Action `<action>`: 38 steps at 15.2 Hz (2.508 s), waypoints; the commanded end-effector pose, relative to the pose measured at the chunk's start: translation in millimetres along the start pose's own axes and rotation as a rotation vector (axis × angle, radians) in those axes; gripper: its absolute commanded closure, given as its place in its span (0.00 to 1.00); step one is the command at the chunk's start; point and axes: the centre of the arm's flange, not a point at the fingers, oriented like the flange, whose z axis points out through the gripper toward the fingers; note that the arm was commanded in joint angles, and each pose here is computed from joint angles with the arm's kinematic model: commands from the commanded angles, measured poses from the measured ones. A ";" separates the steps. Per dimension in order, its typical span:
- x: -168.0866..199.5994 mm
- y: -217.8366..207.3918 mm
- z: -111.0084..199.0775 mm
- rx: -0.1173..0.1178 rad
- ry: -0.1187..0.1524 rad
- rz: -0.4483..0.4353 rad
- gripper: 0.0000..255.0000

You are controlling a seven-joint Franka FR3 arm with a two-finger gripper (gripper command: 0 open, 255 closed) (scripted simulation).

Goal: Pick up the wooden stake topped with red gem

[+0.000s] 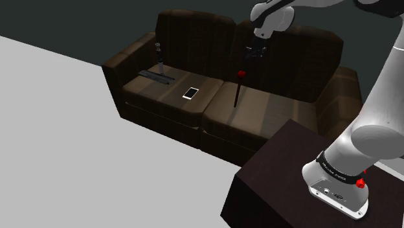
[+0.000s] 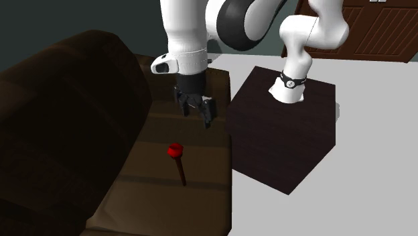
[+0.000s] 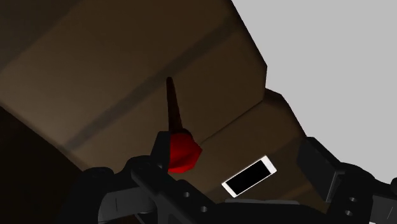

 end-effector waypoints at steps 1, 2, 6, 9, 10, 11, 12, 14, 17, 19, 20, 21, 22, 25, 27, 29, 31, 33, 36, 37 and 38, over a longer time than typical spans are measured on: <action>19.5 10.9 17.8 0.012 0.003 0.007 0.00; 28.5 16.0 26.3 0.018 0.003 0.011 0.00; 64.3 36.3 60.9 0.041 0.006 0.025 0.00; 80.8 46.5 82.5 0.051 0.007 0.032 0.00; 80.4 47.2 87.8 0.051 0.007 0.032 0.00; 80.0 48.0 93.0 0.051 0.007 0.032 0.00; 79.6 48.7 98.2 0.051 0.007 0.032 0.00; 78.8 50.2 108.6 0.051 0.007 0.032 0.00; 78.2 51.3 116.8 0.051 0.007 0.032 0.00; 78.1 52.1 117.2 0.052 0.007 0.032 1.00; 78.2 52.1 117.1 0.052 0.007 0.032 1.00; 78.0 52.2 117.1 0.052 0.007 0.032 1.00; 77.9 52.1 117.0 0.052 0.007 0.032 1.00; 77.8 52.1 117.0 0.051 0.007 0.032 1.00; 78.2 51.3 116.8 0.051 0.007 0.032 1.00; 78.9 49.9 106.4 0.051 0.007 0.032 1.00; 79.8 48.4 96.0 0.051 0.007 0.032 1.00; 80.6 46.9 85.5 0.051 0.007 0.032 1.00; 81.8 44.7 69.9 0.051 0.007 0.032 1.00; 82.2 44.0 64.7 0.051 0.007 0.032 1.00; 82.6 43.2 59.5 0.051 0.007 0.032 1.00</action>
